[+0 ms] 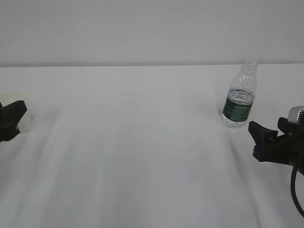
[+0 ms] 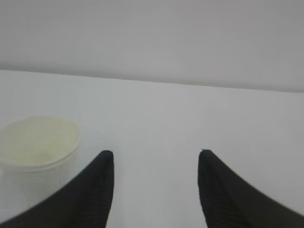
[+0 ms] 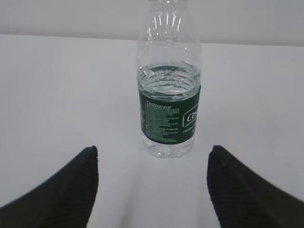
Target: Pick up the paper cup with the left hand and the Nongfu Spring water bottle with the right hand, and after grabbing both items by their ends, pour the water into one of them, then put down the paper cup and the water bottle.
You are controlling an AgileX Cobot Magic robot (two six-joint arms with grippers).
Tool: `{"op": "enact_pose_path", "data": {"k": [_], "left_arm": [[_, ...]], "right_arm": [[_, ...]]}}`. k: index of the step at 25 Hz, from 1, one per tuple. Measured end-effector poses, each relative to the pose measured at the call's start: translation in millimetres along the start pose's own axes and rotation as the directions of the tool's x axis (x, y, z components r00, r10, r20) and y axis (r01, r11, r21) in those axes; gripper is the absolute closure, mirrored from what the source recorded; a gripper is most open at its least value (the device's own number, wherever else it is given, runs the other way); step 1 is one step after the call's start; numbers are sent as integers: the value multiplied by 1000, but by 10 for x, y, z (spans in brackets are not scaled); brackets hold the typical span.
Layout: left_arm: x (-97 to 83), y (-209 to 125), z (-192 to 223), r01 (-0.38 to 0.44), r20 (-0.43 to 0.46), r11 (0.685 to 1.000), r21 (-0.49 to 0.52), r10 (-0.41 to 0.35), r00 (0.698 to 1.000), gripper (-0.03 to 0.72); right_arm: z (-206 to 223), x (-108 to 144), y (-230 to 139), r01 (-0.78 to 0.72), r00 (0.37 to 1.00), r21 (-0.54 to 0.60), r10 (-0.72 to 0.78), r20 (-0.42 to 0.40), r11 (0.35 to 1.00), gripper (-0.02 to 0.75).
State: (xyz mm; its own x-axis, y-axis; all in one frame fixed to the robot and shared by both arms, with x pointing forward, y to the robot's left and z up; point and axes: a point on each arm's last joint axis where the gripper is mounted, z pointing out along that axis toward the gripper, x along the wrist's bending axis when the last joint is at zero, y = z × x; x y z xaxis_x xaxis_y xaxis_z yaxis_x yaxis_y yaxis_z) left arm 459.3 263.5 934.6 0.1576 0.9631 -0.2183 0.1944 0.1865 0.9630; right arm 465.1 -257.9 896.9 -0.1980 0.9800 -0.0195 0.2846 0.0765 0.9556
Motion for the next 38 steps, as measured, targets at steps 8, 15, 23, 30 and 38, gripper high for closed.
{"op": "enact_pose_path", "data": {"k": [8,15,23,30,38], "left_arm": [[171,-418,-233,26,-138,985,172,-2,990,289],[218,-476,-228,-62,-161,976,210,97,982,255],[257,-608,-184,-59,-177,960,273,111,978,105],[277,-612,-131,-52,-195,962,269,107,975,101],[277,-611,-130,-53,-195,962,267,107,975,101]], "right_arm": [[0,1,2,1,1000,-2,-1,-1,1000,202],[2,2,-2,1,1000,-1,-1,-2,1000,202],[202,-1,-162,-2,1000,60,2,0,998,202],[507,-6,-257,-3,1000,74,3,0,997,133],[775,-14,-263,-10,1000,46,9,2,999,68]]}}
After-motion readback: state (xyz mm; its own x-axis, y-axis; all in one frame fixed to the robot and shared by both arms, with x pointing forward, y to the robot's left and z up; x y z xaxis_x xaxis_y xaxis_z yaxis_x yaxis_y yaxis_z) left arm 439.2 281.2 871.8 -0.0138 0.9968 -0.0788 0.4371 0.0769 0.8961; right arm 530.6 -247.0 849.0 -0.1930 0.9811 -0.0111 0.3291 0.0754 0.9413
